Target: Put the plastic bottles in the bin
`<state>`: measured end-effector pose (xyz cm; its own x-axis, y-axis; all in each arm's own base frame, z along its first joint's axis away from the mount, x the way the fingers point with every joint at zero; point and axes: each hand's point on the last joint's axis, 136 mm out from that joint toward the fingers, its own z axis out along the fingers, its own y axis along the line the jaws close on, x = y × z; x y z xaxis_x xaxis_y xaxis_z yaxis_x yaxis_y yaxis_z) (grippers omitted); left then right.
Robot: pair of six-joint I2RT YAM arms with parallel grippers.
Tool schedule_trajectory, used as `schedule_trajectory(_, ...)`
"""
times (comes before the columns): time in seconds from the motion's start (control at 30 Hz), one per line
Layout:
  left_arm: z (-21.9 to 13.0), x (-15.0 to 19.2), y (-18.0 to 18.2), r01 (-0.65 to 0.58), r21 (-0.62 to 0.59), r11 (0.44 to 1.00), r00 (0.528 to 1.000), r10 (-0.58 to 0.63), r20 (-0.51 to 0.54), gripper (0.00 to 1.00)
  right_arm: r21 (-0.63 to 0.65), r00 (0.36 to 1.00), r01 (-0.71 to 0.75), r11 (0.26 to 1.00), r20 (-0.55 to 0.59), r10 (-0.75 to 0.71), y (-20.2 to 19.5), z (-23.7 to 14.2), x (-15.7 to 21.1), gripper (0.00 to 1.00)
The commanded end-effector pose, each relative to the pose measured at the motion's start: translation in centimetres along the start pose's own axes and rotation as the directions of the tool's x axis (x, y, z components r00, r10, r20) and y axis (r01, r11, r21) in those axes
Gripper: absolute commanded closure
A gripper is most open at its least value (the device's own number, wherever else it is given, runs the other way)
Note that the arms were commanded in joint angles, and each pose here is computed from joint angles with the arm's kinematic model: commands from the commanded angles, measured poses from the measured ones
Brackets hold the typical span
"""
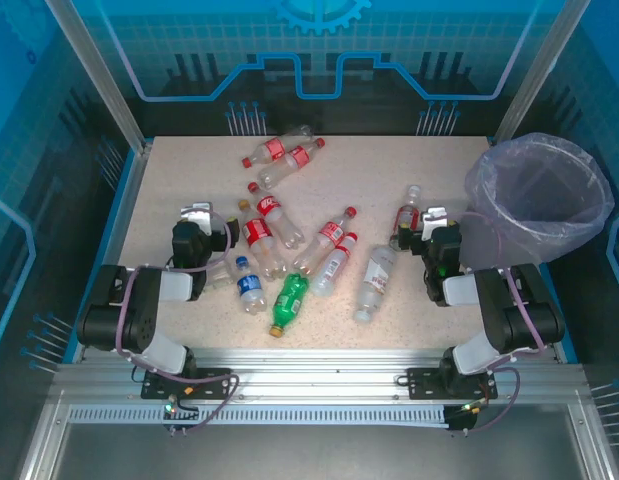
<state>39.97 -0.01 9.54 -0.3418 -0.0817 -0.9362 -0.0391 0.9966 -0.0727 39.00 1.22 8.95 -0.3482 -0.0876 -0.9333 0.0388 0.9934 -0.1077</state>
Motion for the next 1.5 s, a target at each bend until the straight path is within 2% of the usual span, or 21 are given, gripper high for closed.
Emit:
schedule_trajectory(0.0,-0.1,0.1,-0.2,0.014,0.027,1.0,1.0,-0.014,0.007,0.01,-0.002,0.999,0.002,1.0,0.042,-0.002,0.0,0.3,-1.3,0.0)
schedule_trajectory(1.1,-0.1,-0.1,-0.1,0.015,0.021,1.0,1.0,-0.015,0.009,0.01,-0.043,0.999,-0.017,0.999,0.035,0.018,0.0,0.4,-1.3,0.0)
schedule_trajectory(1.33,-2.9,-4.9,0.6,0.026,-0.046,0.999,1.0,-0.025,0.003,0.01,-0.079,0.996,0.09,0.993,0.009,-0.09,1.9,-1.0,-5.1,0.0)
schedule_trajectory(1.47,-5.8,-8.7,1.4,0.095,-0.109,0.989,0.995,-0.094,0.014,0.01,-0.044,0.992,0.118,0.992,-0.04,-0.12,3.2,-3.0,-8.6,0.0)
